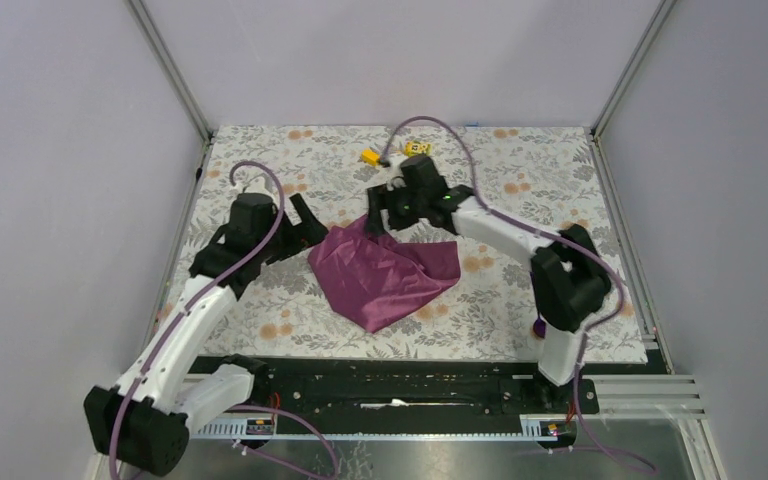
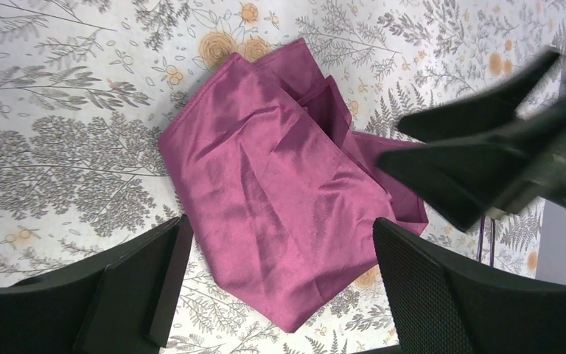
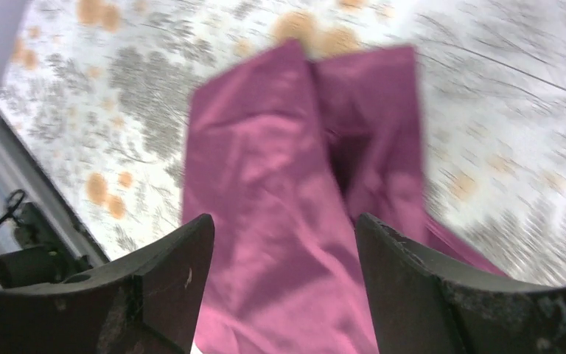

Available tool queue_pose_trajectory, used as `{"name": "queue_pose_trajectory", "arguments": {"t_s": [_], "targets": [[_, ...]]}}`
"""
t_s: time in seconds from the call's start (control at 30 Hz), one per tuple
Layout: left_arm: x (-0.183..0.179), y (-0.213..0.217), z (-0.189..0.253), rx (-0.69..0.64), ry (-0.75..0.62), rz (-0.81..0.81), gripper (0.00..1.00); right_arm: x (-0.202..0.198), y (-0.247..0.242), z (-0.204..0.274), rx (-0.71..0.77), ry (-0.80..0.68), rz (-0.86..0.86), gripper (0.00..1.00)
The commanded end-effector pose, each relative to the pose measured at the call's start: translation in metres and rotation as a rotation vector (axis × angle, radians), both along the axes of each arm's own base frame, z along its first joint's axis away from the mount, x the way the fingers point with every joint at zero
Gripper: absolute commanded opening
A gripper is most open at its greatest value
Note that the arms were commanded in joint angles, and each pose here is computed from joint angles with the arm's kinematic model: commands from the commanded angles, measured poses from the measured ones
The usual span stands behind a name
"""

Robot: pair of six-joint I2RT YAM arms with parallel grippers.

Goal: Fold the napkin into a case and place the utensils inside
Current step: Pick up the crumpled napkin from the center of the board.

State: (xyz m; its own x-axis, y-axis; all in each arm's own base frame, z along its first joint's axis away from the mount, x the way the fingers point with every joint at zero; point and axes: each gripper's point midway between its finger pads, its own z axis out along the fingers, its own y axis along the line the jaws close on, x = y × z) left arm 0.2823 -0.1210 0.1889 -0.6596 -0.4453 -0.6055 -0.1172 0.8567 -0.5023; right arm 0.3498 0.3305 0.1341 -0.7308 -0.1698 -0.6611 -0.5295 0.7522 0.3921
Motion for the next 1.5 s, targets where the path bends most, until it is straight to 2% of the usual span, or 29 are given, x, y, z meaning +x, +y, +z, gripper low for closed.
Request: {"name": "queue_pose_trajectory", "arguments": {"t_s": [0.0,0.2,0.47,0.57,0.67,0.7,0.87,1.0,1.07,1.23,1.3,1.37,1.47], "targets": [[-0.012,0.018,0.011,0.066,-0.034,0.032,0.99,0.014,0.071,0.009,0.176,0.014,0.146,0.74],[-0.031,0.018,0.016,0.048,-0.048,0.000,0.99,0.039,0.093,-0.043,0.111,0.095,0.165,0.61],[-0.038,0.012,0.007,0.026,-0.027,-0.034,0.99,0.032,0.092,-0.084,0.068,0.185,0.182,0.54],[-0.036,0.009,0.005,0.017,-0.029,-0.045,0.99,0.026,0.091,-0.089,0.070,0.210,0.194,0.42],[-0.035,0.007,0.005,0.011,-0.026,-0.050,0.99,0.021,0.088,-0.086,0.070,0.226,0.190,0.18],[-0.034,0.007,0.005,0.011,-0.026,-0.050,0.99,0.020,0.087,-0.080,0.072,0.221,0.185,0.13],[-0.031,-0.002,-0.007,-0.019,0.013,-0.065,0.99,0.005,0.074,-0.031,0.085,0.164,0.185,0.00],[-0.028,-0.023,-0.026,-0.128,0.062,-0.102,0.97,-0.004,0.051,-0.002,0.041,0.076,0.178,0.00],[-0.025,-0.031,-0.031,-0.175,0.074,-0.107,0.96,0.001,0.033,0.010,-0.035,0.001,0.153,0.00],[-0.014,-0.032,-0.021,-0.174,0.052,-0.095,0.95,0.020,0.000,0.040,-0.211,-0.130,0.088,0.00],[-0.011,-0.020,-0.009,-0.132,0.022,-0.044,0.94,0.017,0.003,0.053,-0.204,-0.139,0.098,0.00],[-0.010,0.003,0.008,-0.087,-0.038,0.075,0.93,0.003,0.021,0.061,-0.170,-0.140,0.141,0.00],[-0.017,0.035,0.032,-0.060,-0.163,0.224,0.93,-0.044,0.071,0.055,-0.076,-0.071,0.260,0.01]]}}
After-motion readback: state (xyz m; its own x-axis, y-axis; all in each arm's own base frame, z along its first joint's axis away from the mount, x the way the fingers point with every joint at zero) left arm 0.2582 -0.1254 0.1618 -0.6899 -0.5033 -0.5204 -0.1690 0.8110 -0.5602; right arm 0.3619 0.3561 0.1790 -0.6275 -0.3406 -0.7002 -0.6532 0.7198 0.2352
